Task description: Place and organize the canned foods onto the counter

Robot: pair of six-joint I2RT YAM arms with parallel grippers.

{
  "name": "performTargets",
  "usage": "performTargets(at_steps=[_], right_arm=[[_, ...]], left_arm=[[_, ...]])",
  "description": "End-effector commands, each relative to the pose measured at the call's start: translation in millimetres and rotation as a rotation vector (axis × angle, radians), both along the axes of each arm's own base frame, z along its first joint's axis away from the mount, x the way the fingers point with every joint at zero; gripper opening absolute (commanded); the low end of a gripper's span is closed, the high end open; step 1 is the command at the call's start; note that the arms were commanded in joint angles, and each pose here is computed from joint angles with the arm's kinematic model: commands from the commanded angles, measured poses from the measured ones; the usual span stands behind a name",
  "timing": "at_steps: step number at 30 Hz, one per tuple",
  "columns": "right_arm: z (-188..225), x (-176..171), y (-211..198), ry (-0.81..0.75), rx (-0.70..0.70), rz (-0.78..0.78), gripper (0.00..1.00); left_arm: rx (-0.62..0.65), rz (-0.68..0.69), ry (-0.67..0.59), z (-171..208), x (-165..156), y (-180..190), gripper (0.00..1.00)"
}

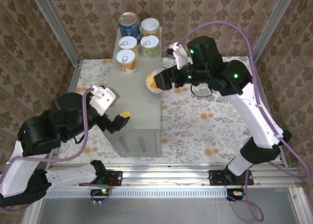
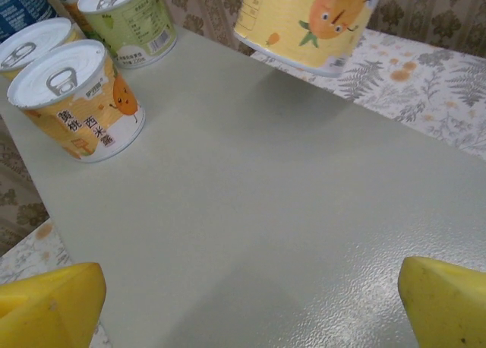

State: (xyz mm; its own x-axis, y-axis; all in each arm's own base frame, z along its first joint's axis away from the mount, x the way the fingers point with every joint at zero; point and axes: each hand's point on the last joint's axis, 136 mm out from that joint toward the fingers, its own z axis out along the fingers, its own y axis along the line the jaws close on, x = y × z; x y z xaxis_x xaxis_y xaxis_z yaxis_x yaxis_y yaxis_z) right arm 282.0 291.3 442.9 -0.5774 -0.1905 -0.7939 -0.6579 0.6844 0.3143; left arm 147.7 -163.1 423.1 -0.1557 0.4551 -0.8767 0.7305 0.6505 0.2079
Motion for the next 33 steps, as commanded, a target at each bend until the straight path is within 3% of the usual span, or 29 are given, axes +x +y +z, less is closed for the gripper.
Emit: performTargets(at_steps=[1,33], right_arm=[[12.1,2.9,-5.1,-0.064,-0.058,-0.022,0.69],[-11.9,21.0,49.1,-0.115,-0.173,0.016,0.81]], left_arm=[[0.008,0.042,0.001,-0.1,1.5,9.9,1.0],[0.005,0.032,-0.046,0.7,-2.8,20.5,1.0]])
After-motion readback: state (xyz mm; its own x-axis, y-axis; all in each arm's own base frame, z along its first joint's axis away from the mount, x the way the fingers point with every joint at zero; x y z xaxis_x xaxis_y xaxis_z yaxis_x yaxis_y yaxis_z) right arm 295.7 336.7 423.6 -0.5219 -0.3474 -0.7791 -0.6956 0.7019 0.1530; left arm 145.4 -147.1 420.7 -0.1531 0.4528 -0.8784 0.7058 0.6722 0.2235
